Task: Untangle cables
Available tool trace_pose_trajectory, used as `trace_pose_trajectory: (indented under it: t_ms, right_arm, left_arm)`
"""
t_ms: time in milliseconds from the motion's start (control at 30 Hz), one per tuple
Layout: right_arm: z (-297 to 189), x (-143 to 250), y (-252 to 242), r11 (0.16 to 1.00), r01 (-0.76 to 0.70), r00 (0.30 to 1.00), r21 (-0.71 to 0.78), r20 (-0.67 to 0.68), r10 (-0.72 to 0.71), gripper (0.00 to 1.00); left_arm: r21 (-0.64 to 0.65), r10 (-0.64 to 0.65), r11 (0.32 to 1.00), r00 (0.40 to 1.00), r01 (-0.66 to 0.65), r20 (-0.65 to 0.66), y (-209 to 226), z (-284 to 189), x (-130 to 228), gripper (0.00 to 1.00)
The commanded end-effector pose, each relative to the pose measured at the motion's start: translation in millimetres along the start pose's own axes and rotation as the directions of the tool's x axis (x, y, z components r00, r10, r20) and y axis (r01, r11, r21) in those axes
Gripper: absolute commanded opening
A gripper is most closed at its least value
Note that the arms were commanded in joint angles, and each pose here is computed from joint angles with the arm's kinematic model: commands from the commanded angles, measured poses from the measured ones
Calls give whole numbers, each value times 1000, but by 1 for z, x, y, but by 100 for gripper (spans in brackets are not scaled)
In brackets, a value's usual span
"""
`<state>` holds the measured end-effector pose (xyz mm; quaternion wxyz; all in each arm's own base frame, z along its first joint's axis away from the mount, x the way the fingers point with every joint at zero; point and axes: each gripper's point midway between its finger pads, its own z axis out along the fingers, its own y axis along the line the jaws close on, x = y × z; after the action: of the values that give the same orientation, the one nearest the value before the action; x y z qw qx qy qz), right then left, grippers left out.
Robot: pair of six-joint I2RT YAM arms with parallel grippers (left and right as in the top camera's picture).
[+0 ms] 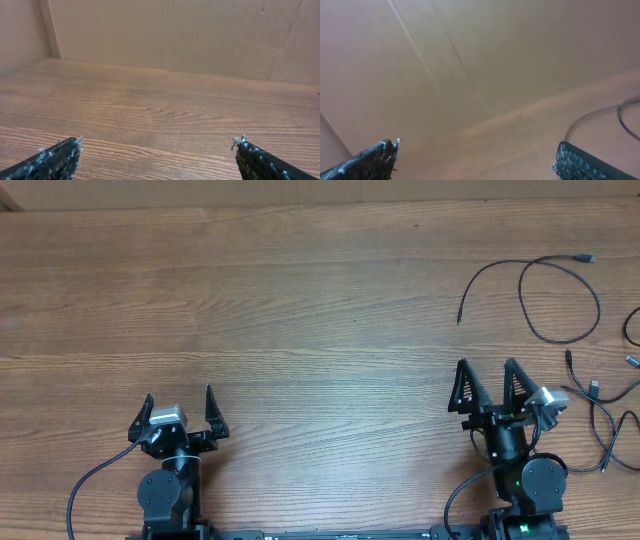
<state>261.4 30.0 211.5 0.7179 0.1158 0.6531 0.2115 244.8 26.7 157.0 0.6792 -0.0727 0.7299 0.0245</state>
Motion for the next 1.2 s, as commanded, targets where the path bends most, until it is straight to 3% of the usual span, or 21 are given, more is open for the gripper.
trace_pose_trajectory:
  t_ms: [0, 300, 600, 767, 1167]
  right_arm:
    - [-4, 7, -8, 1000, 9, 1000, 25, -21, -8, 100]
    - [-17, 32, -35, 992, 24, 992, 124, -126, -9, 100]
    - [-22, 34, -14, 951, 305, 941, -46, -139, -309, 100]
    - [-22, 32, -17, 914, 403, 904, -50, -133, -406, 100]
    - [-22, 30, -23, 904, 427, 895, -20, -133, -425, 100]
  left_arm:
    - [-14, 21, 1000, 1000, -21, 9, 3, 0, -1, 100]
    - [-14, 21, 1000, 1000, -21, 9, 3, 0, -1, 100]
    - [-14, 21, 1000, 1000, -21, 8, 3, 0, -1, 100]
    - [-14, 21, 1000, 1000, -21, 9, 3, 0, -1, 100]
    - [-14, 21, 1000, 1000, -21, 9, 3, 0, -1, 100]
